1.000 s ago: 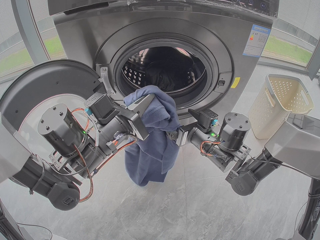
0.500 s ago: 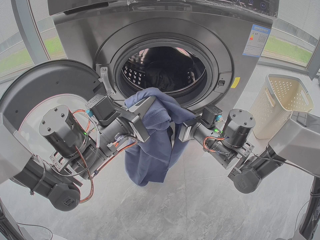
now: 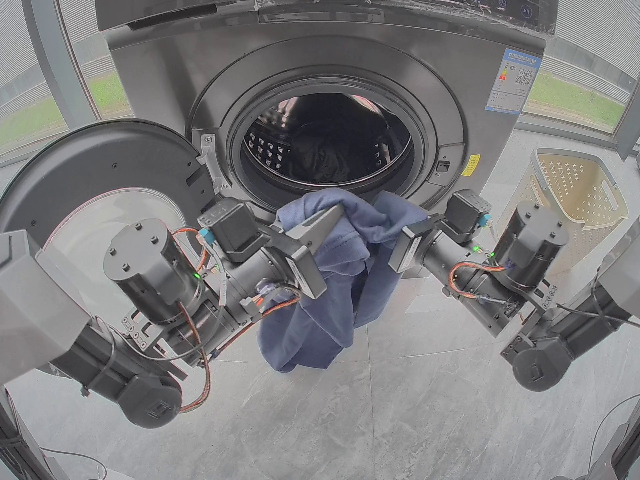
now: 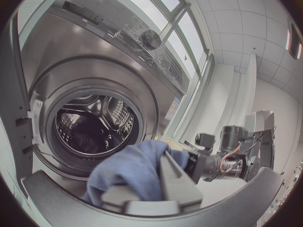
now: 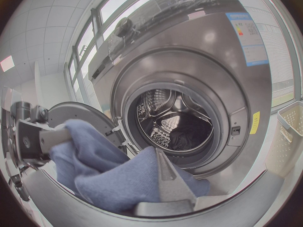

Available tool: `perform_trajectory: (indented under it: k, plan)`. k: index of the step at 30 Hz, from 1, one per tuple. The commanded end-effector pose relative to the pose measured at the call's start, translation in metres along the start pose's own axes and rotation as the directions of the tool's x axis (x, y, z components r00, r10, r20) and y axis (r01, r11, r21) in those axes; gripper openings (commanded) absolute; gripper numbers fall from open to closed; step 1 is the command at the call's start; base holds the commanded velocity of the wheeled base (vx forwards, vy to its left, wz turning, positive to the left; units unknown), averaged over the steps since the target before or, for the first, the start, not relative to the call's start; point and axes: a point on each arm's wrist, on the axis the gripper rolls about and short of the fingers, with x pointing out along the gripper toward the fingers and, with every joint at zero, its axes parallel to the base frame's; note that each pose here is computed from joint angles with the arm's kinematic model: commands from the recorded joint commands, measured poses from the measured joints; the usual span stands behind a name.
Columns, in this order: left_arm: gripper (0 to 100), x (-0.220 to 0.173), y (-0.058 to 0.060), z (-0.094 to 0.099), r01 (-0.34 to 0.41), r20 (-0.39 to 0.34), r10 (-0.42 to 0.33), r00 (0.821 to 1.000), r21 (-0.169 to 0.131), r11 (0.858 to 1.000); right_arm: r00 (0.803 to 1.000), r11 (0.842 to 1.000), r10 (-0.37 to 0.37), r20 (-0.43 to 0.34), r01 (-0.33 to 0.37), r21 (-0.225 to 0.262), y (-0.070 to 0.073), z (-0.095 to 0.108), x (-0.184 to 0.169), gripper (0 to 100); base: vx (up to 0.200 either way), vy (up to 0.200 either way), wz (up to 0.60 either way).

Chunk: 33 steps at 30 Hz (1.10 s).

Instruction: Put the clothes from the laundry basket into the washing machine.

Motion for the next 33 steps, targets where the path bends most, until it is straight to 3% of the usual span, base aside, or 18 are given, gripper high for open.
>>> perform_trajectory:
  k: [1, 8, 23, 33]
  plan:
    - [100, 0.007, 0.004, -0.024, -0.006, -0.055, 0.006, 0.998, -0.012, 1.000, 0.998, 1.000, 0.008, 0.064, -0.009, 0.009, 0.001, 0.027, -0.015, 0, 0.000, 0.000, 0.00]
    - [100, 0.007, 0.025, -0.055, -0.062, -0.136, 0.061, 0.989, -0.010, 0.998, 0.993, 1.000, 0.013, 0.116, -0.015, 0.014, 0.003, 0.047, -0.021, 0, 0.000, 0.000, 0.00]
    - [100, 0.011, 0.058, -0.106, -0.142, -0.234, 0.136, 0.963, -0.008, 0.990, 0.992, 1.000, 0.008, 0.124, -0.010, 0.014, 0.002, 0.049, -0.018, 0, 0.000, 0.000, 0.00]
    - [100, 0.005, 0.061, -0.122, -0.154, -0.287, 0.146, 0.947, -0.007, 0.988, 0.992, 1.000, -0.013, 0.128, 0.011, 0.014, -0.001, 0.047, -0.001, 0, 0.000, 0.000, 0.00]
